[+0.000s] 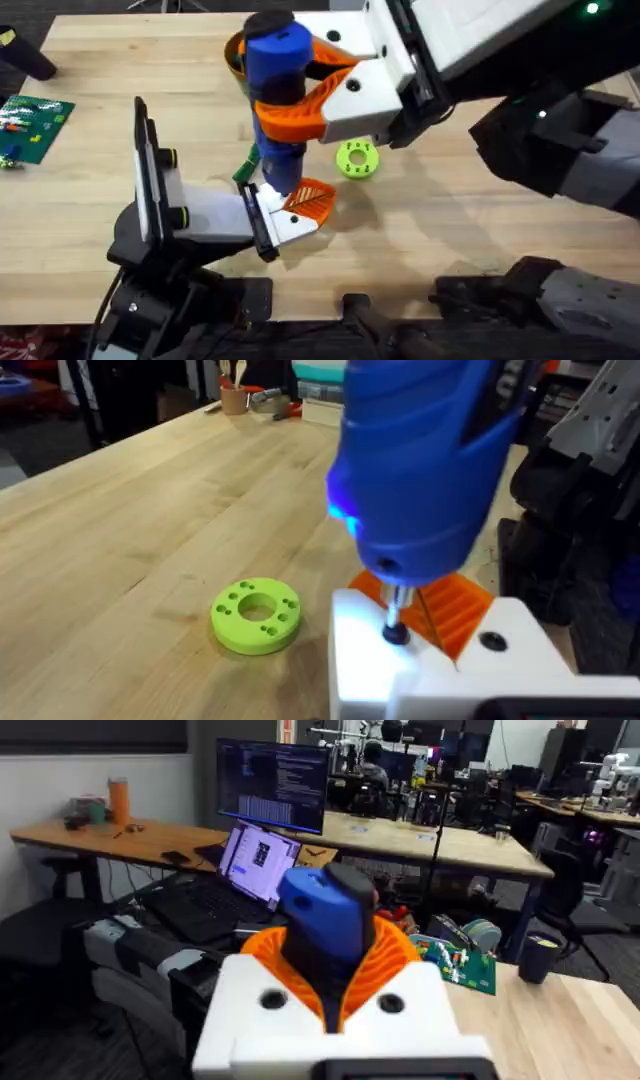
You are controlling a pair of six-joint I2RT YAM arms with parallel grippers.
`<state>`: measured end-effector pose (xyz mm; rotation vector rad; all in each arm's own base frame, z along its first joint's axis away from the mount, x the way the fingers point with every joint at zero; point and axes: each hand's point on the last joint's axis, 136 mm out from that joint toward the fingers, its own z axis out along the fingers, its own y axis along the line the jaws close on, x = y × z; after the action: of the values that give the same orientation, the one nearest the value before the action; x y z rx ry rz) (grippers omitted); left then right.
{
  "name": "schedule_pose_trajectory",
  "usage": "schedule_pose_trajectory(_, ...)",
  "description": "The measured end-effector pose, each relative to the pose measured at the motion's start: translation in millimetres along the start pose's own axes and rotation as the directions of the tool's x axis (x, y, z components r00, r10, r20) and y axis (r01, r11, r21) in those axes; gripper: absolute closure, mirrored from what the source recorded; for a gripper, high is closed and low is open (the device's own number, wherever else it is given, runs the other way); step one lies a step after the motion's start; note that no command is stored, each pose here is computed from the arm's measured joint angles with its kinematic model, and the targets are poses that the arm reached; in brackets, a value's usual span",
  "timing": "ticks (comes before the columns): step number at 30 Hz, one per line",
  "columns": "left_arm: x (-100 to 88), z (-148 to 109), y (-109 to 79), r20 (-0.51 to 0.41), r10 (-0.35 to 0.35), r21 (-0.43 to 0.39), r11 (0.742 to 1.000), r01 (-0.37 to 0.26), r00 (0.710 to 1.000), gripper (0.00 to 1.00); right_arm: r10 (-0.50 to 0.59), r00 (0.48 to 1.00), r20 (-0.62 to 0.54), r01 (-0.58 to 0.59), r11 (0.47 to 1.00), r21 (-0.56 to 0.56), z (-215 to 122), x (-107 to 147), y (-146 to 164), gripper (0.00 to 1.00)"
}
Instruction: Pick up the gripper from the table and insert it into the empty holder that is missing its gripper. Then pick up a screw, insert it into the mounting hole, and use the screwdriver to tighten it. Finally, clean up the table by picking up the vegetable and placing it into the bucket.
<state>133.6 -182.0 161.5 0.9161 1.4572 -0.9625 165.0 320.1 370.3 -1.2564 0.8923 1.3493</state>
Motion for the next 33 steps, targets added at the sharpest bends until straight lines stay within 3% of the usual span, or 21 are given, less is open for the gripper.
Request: schedule_pose_trajectory(33,0.0,0.0,0.0,0.0,0.0,0.0,1.0,0.0,1.0,0.983,0.008,1.0,-0.002,-0.008,1.0,-0.018,1.1,0.5,3.7,0.946)
